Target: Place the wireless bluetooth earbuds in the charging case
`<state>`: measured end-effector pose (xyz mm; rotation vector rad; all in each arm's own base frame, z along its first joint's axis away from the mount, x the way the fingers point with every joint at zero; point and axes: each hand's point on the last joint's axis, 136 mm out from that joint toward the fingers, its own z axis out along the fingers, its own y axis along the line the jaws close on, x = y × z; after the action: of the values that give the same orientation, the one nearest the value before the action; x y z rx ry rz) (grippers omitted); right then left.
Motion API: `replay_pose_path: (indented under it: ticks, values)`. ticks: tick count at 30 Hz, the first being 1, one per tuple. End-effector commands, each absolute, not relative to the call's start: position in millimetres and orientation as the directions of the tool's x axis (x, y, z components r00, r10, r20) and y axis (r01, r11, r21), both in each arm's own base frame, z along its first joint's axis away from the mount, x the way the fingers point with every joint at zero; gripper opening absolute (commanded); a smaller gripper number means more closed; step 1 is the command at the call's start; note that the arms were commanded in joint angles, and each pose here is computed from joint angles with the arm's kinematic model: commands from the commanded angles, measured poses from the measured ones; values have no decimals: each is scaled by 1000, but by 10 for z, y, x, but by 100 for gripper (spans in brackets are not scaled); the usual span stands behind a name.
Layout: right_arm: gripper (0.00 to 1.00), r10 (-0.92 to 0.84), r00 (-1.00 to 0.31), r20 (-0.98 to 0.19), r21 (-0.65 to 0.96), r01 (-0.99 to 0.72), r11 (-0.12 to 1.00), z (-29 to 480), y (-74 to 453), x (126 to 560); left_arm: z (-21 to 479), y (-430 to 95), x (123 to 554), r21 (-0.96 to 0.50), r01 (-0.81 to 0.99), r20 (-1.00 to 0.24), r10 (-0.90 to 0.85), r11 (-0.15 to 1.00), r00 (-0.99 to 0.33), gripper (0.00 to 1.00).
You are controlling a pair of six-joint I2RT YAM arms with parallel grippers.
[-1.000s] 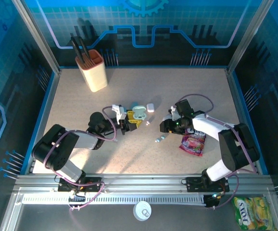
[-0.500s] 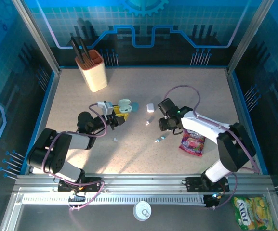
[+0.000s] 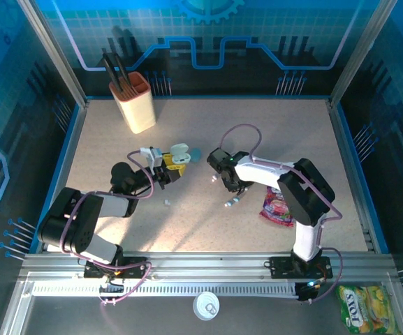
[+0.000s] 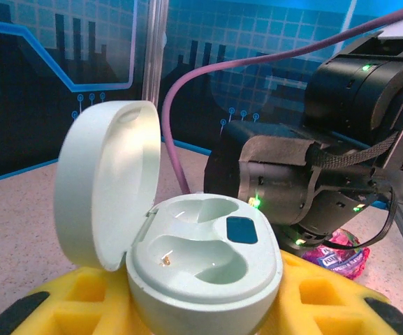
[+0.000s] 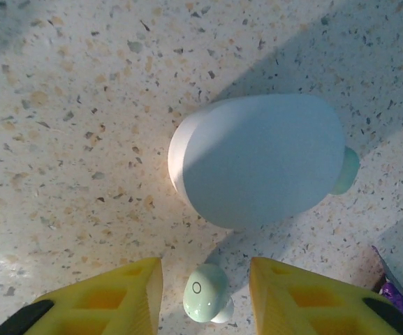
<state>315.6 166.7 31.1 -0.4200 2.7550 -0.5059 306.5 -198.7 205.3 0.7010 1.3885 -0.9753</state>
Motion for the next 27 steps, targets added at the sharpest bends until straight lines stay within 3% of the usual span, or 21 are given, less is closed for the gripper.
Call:
replay_pose_path:
  ticks: [1,27]
  values:
    - [35,-326,-919,-224,-440,-203,875,326,1617,3125,2101,-1968,3010,-118,889,-987,-150,443,-56,32]
    - [25,-288,-944,-160,-433,-195,880,129,1534,3021,2102,-1979,2990,-127,895,-986,-152,428,-67,32]
